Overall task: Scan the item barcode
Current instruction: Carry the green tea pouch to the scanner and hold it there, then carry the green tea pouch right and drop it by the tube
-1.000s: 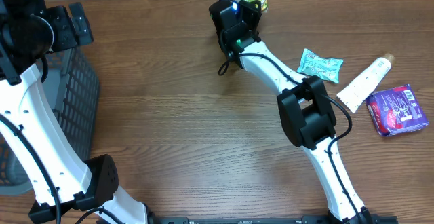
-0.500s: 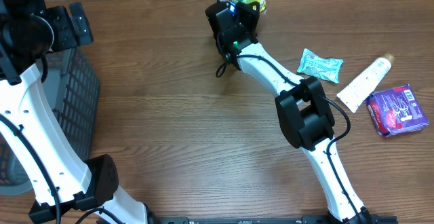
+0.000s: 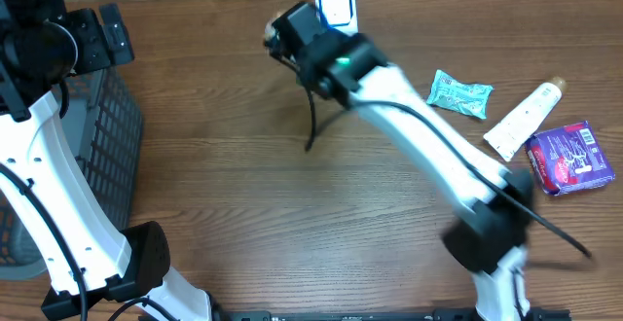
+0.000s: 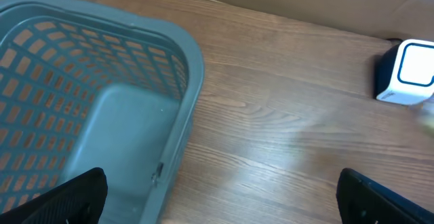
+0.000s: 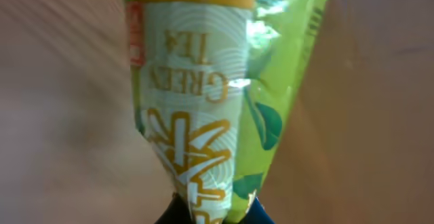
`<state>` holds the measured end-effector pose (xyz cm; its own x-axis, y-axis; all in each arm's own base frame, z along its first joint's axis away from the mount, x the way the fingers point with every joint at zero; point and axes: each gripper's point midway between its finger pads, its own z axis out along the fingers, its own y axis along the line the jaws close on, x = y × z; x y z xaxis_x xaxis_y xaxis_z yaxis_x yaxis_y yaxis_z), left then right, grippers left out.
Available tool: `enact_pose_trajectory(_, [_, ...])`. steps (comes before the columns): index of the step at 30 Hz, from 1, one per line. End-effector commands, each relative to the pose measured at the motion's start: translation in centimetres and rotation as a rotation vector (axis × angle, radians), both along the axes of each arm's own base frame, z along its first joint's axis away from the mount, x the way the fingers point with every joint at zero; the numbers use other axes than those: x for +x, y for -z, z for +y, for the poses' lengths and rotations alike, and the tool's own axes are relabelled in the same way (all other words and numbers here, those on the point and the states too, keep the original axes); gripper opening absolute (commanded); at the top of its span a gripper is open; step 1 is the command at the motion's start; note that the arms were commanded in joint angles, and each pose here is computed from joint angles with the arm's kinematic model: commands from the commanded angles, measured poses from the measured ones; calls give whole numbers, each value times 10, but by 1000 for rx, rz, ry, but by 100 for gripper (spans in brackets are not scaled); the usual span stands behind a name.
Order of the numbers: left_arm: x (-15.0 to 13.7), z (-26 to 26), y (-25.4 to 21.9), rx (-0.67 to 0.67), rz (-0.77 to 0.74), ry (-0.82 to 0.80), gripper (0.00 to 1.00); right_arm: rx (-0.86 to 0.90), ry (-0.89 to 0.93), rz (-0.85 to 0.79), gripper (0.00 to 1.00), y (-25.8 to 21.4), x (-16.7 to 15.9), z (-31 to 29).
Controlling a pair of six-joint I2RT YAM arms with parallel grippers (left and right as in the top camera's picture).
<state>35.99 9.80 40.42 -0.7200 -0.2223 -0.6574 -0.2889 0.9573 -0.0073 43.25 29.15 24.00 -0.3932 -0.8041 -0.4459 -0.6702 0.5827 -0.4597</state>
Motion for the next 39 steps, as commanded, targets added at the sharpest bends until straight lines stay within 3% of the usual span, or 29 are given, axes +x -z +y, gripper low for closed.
enact_pose_trajectory(1, [2,0,1,-19,-2,-9,100,420,186,122,4,-85,-58,-25])
enact_pose_trajectory(3, [2,0,1,-19,-2,-10,100,426,252,144,4,-97,-76,-54])
enact_pose_trajectory(6, [2,0,1,-19,-2,-9,100,505,623,115,4,-110,-78,-131])
enact_pose_trajectory(12, [2,0,1,-20,-2,-10,100,554,1260,199,4,-62,-69,-279])
enact_pose_trajectory(17, [2,0,1,-19,-2,-9,100,528,1408,346,4,21,-54,-315])
enact_pose_trajectory(20, [2,0,1,-19,-2,-9,99,607,1410,444,4,85,-38,-314])
enact_pose_trajectory(23, [2,0,1,-20,-2,-10,99,640,1397,441,4,121,-28,-314])
enact_pose_trajectory(27, [2,0,1,-19,-2,-9,100,650,1400,438,14,153,-29,-313])
enact_pose_trajectory(32, [2,0,1,-19,-2,-9,100,633,1400,458,44,155,-35,-312])
enact_pose_trajectory(33, [2,0,1,-19,-2,-9,100,627,1404,469,46,151,-37,-312])
enact_pose_trajectory(34, [2,0,1,-19,-2,-9,100,621,1397,471,46,145,-37,-312])
enact_pose_trajectory(36, [2,0,1,-19,-2,-9,100,623,1338,469,60,119,-35,-308])
enact_pose_trajectory(37, [2,0,1,-19,-2,-9,100,631,1321,461,63,106,-35,-307])
enact_pose_trajectory(39, [2,0,1,-20,-2,-10,100,675,1229,415,81,53,-35,-295])
